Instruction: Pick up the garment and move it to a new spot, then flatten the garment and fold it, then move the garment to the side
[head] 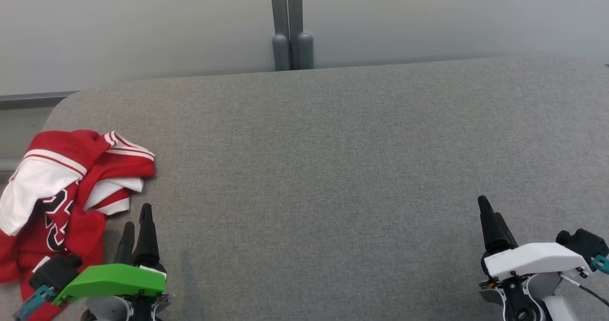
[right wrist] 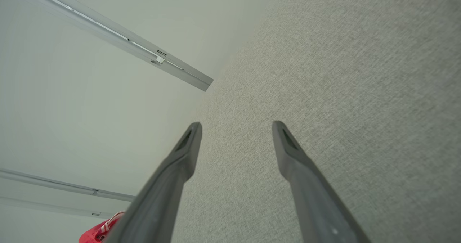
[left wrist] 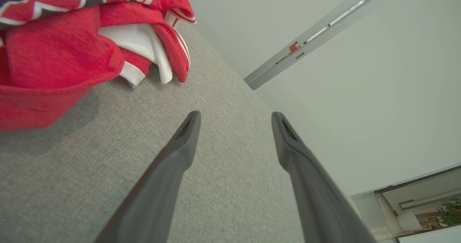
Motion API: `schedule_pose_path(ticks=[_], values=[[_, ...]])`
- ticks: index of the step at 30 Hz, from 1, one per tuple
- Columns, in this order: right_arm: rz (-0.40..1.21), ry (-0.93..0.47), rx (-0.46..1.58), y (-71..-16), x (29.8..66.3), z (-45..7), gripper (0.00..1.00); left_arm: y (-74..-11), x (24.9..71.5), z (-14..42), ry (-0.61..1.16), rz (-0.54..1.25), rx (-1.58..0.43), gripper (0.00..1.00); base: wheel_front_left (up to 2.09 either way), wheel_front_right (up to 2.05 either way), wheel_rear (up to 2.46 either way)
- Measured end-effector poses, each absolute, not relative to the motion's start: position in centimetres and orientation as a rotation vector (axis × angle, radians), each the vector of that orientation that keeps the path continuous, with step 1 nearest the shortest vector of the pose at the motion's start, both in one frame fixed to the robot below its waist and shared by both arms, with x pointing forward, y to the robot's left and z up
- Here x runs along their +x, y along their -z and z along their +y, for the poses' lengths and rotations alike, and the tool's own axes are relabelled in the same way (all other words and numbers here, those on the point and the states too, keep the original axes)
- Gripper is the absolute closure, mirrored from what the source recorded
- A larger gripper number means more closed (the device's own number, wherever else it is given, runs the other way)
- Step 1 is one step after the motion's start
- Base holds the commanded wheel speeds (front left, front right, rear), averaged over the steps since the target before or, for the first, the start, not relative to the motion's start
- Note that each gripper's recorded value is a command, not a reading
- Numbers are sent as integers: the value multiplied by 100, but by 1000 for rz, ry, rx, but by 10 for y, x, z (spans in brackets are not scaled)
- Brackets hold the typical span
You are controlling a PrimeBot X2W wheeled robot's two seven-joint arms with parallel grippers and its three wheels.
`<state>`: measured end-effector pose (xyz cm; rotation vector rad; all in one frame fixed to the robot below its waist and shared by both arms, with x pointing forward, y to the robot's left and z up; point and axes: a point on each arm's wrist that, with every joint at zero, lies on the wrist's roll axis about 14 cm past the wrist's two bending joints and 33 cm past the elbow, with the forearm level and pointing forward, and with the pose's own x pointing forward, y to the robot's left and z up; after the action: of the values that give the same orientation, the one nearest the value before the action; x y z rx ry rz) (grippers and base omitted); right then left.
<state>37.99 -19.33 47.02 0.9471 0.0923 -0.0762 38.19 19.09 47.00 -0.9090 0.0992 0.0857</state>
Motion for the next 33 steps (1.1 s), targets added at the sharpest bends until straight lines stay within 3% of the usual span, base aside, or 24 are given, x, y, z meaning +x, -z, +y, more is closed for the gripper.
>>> schedule_pose_path(ticks=[33], values=[[36,6,502,-484,376,-184,0,-467,376,185,-49,92,-460,0,0,0,0]])
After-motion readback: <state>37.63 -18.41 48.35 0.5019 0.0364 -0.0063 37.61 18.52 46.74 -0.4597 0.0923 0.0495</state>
